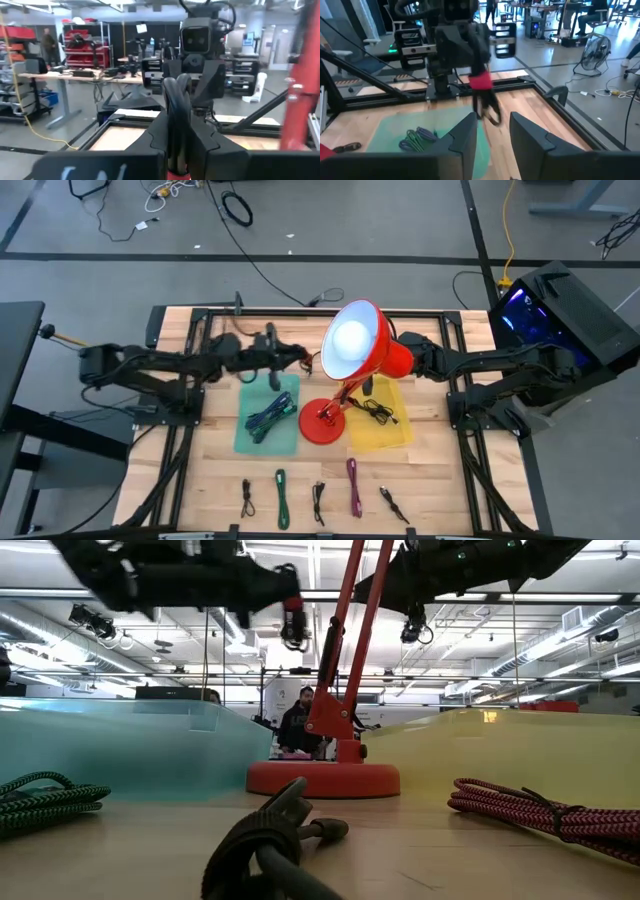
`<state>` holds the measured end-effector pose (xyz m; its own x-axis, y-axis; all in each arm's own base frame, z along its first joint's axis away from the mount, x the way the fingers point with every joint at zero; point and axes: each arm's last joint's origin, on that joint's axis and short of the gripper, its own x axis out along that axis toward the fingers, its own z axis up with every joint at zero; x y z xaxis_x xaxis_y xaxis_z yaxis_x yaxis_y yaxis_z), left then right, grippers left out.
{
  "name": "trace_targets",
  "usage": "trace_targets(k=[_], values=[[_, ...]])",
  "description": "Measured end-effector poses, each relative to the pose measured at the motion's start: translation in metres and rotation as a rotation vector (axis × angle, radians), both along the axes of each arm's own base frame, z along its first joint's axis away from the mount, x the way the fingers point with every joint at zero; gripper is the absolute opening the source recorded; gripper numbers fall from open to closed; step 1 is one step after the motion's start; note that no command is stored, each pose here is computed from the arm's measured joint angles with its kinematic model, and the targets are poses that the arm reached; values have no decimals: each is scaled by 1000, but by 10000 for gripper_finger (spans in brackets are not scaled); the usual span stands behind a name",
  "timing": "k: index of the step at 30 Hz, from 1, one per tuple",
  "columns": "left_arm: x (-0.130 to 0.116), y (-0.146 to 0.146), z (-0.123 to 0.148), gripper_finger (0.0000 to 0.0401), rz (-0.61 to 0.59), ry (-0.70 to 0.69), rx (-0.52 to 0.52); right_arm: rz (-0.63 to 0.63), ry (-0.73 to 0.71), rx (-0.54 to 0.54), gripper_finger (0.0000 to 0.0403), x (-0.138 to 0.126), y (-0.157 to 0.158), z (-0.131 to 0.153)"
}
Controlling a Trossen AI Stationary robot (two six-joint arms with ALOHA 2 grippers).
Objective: Pick & Place USB Port
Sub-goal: Put the black charger cable into the yellow bin
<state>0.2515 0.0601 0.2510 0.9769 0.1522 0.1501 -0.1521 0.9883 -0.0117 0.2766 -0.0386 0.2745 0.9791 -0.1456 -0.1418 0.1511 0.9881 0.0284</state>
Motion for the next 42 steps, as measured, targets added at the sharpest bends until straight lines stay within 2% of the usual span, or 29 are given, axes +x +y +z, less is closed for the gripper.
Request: trace_targets(k=[7, 13, 22, 24, 27, 32, 38, 42], values=[[57, 12, 15, 34, -111, -5, 54, -17, 24, -9, 119, 0, -6, -3], [83, 18, 23, 34, -169, -17, 70, -37, 81, -9, 119, -2, -12, -9], [98, 21, 26, 34, -189, -39, 84, -47, 68, -39, 113, -2, -15, -7], [102, 21, 26, 34, -196, -41, 86, -48, 69, -35, 91, -2, -16, -7], [104, 22, 24, 34, -198, -33, 74, -49, 88, -36, 31, -3, -16, -9], [104, 23, 22, 38, -191, -21, 42, -60, 112, -32, 30, -4, -18, -11], [102, 33, 21, 84, -157, -11, -12, -132, 183, -19, 30, -9, -28, -16], [100, 40, 20, 98, -151, 7, -40, -163, 231, -7, 30, -15, -32, -18]])
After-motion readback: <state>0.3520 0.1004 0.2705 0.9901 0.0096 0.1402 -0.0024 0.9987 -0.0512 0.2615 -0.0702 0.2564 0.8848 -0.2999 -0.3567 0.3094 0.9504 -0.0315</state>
